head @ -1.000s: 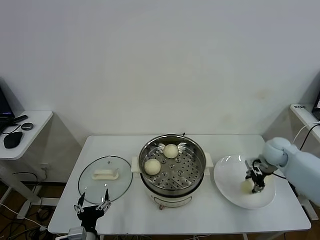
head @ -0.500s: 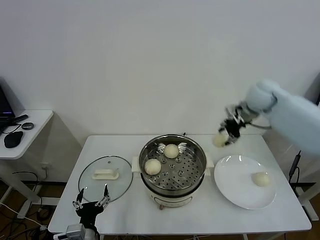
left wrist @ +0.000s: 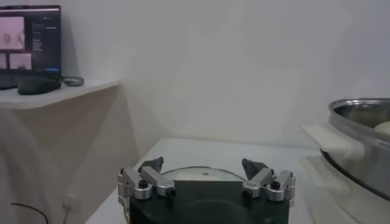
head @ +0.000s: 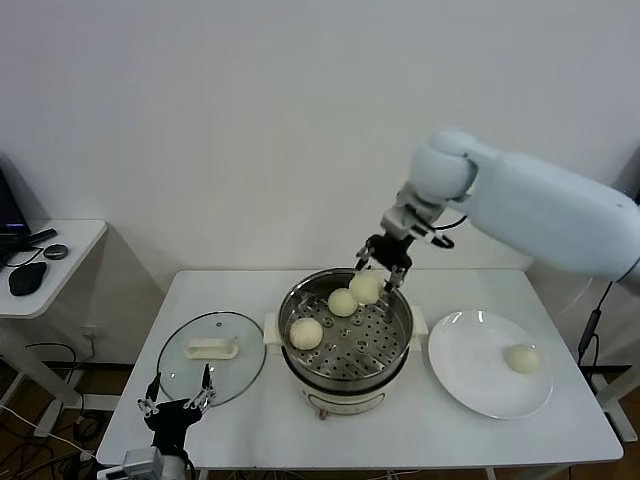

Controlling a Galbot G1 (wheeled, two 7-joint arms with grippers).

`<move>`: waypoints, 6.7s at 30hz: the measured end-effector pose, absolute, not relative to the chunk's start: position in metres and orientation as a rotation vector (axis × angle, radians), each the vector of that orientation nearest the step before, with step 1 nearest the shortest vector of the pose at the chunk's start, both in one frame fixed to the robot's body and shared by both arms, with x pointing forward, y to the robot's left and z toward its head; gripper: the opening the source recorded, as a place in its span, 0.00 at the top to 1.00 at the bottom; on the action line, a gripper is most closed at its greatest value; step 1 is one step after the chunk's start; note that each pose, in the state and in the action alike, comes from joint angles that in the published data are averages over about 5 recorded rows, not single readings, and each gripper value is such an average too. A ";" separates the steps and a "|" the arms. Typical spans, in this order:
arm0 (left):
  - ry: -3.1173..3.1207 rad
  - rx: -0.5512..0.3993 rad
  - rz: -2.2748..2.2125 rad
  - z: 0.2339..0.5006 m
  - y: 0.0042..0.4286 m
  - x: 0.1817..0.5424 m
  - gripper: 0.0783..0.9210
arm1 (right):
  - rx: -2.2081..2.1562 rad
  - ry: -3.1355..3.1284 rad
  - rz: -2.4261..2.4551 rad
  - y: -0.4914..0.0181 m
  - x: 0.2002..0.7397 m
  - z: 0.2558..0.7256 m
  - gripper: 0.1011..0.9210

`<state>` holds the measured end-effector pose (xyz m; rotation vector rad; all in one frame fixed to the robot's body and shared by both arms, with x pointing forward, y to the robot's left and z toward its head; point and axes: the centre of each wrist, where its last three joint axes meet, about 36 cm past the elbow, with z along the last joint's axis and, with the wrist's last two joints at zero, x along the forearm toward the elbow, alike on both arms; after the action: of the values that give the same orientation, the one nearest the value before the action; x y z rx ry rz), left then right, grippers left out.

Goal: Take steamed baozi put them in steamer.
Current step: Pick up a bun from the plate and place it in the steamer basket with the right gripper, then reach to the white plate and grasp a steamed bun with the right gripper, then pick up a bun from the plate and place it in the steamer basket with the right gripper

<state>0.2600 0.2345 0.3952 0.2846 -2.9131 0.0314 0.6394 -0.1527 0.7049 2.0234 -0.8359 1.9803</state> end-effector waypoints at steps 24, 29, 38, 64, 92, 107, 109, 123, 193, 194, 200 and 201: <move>-2.933 0.292 0.077 0.403 0.228 0.264 0.12 | 2.439 -0.025 2.307 -0.073 0.588 0.608 0.42; -2.932 0.294 0.081 0.402 0.229 0.265 0.12 | 2.453 0.030 2.310 -0.071 0.585 0.601 0.42; -2.932 0.293 0.088 0.401 0.228 0.268 0.12 | 2.460 0.023 2.316 -0.072 0.582 0.600 0.26; -2.919 0.258 0.080 0.400 0.236 0.267 0.12 | 1.620 -1.355 1.720 -0.292 0.628 0.717 0.12; -2.832 0.265 0.053 0.370 0.239 0.254 0.12 | 1.164 -1.311 1.300 -0.485 0.606 0.516 0.12; -2.818 0.264 0.045 0.364 0.239 0.252 0.12 | 1.131 -1.287 1.345 -0.497 0.607 0.481 0.12; -2.815 0.267 0.041 0.363 0.239 0.251 0.12 | 1.133 -1.281 1.339 -0.497 0.608 0.477 0.12; -2.807 0.274 0.028 0.360 0.237 0.248 0.12 | 1.135 -1.254 1.321 -0.497 0.612 0.462 0.12; -2.914 0.248 -0.026 0.390 0.230 0.258 0.12 | 1.528 -1.249 1.353 -0.166 0.674 0.665 0.44; -2.915 0.249 -0.024 0.391 0.229 0.258 0.12 | 1.526 -1.240 1.357 -0.162 0.674 0.661 0.44; -2.916 0.251 -0.018 0.391 0.229 0.258 0.12 | 1.502 -1.197 1.380 -0.146 0.673 0.634 0.44; -2.916 0.252 -0.018 0.391 0.229 0.259 0.12 | 1.500 -1.191 1.382 -0.145 0.673 0.630 0.44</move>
<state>0.2587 0.2292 0.3907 0.2520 -2.9163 -0.0184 0.6732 -0.1448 0.6298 1.4996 -1.1913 1.3823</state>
